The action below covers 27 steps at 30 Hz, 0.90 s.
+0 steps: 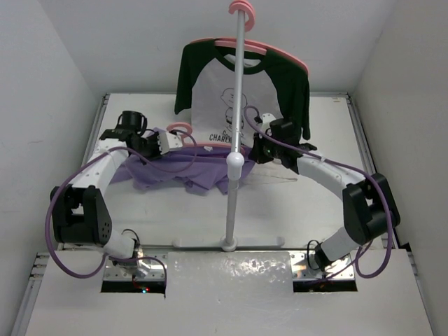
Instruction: Place the t-shirt on the hanger
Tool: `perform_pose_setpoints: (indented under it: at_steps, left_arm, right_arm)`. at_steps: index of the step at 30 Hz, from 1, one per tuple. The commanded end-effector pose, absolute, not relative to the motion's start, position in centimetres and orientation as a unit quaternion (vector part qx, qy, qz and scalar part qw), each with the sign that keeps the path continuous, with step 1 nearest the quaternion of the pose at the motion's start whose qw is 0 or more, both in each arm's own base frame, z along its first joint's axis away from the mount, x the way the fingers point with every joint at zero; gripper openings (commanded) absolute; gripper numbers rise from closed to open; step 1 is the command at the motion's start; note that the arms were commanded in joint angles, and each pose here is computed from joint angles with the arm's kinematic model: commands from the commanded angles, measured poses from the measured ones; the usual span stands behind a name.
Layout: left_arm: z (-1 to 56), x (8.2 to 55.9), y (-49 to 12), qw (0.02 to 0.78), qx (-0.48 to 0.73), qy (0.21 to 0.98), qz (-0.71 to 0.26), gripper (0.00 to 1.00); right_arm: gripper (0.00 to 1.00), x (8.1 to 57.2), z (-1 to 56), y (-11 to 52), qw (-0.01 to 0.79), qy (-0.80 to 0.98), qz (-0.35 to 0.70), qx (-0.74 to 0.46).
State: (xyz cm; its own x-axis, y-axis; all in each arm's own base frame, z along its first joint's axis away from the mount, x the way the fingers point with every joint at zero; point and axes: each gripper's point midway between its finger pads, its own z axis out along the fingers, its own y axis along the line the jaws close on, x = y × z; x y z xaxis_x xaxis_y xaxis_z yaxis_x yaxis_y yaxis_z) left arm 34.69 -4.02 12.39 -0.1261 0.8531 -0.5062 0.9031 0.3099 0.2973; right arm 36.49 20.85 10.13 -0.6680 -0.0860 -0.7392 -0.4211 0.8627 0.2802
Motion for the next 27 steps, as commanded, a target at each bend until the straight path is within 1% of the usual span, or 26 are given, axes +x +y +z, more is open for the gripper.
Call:
perform_pose_setpoints:
  at_steps: [1,3,4,5,7,8,9,12,13,15,16,17,18,19,20,21,22,24,26,27]
  left_arm:
    - [14.0,36.6,-1.5,0.301,0.579,0.756,0.061,0.00]
    - [12.8,35.9,-1.7,0.267,0.619,0.734,0.084,0.00]
    - [12.1,35.2,-1.7,0.247,0.632,0.730,0.084,0.00]
    - [11.9,35.1,-2.1,0.231,0.649,0.718,0.094,0.00]
    - [11.7,35.0,-2.6,0.223,0.666,0.705,0.096,0.00]
    - [11.8,35.1,-3.2,0.228,0.672,0.699,0.089,0.00]
    - [12.0,35.3,-3.5,0.232,0.674,0.696,0.085,0.00]
    - [12.4,35.6,-4.4,0.244,0.668,0.699,0.072,0.00]
    - [13.1,35.9,-4.8,0.253,0.667,0.698,0.067,0.00]
    - [14.3,35.7,-6.6,0.282,0.669,0.687,0.026,0.00]
    - [14.8,35.5,-7.5,0.294,0.670,0.682,0.006,0.00]
    - [15.4,35.0,-9.2,0.314,0.676,0.665,-0.034,0.00]
    - [15.3,33.7,-9.8,0.304,0.683,0.661,-0.066,0.00]
    - [16.1,33.4,-10.5,0.312,0.689,0.649,-0.083,0.00]
    - [16.3,32.6,-11.4,0.317,0.706,0.624,-0.108,0.00]
    - [15.9,31.3,-11.5,0.302,0.714,0.619,-0.127,0.00]
    - [15.7,30.8,-11.7,0.299,0.719,0.612,-0.138,0.00]
    - [14.8,30.2,-11.7,0.292,0.728,0.605,-0.140,0.00]
    - [14.3,30.6,-11.4,0.289,0.729,0.609,-0.120,0.00]
    - [14.2,31.4,-11.5,0.300,0.725,0.611,-0.109,0.00]
  right_arm:
    - [0.00,36.2,10.3,17.2,0.372,0.897,0.127,-0.202]
    - [0.00,36.7,11.5,17.2,0.378,0.891,0.084,-0.238]
    - [0.00,37.0,12.1,17.4,0.383,0.874,0.062,-0.293]
    - [0.00,37.6,13.4,17.7,0.390,0.864,0.041,-0.317]
    - [0.00,37.7,14.3,19.1,0.393,0.834,0.021,-0.387]
    - [0.00,38.1,15.4,19.8,0.401,0.824,0.023,-0.400]
    - [0.00,38.3,16.6,21.0,0.410,0.808,0.038,-0.421]
    - [0.00,37.8,17.4,22.5,0.411,0.793,0.073,-0.443]
    - [0.00,37.4,17.5,23.5,0.413,0.782,0.100,-0.456]
    - [0.00,36.9,17.4,24.7,0.412,0.771,0.133,-0.467]
    - [0.00,36.4,17.5,26.0,0.417,0.756,0.170,-0.475]
    - [0.08,36.3,17.5,26.7,0.419,0.749,0.188,-0.477]
    - [0.15,36.0,17.7,27.4,0.421,0.742,0.210,-0.478]
    - [0.22,36.2,18.4,28.2,0.434,0.730,0.224,-0.479]
    - [0.23,36.3,18.8,28.5,0.440,0.723,0.234,-0.478]
    - [0.23,36.7,19.3,28.6,0.449,0.718,0.236,-0.476]
    - [0.22,37.3,19.8,28.8,0.464,0.710,0.236,-0.474]
    - [0.19,37.4,20.0,29.0,0.468,0.700,0.238,-0.485]
    - [0.09,36.6,19.9,29.5,0.454,0.693,0.258,-0.497]
    - [0.00,36.3,20.0,29.6,0.452,0.691,0.263,-0.500]
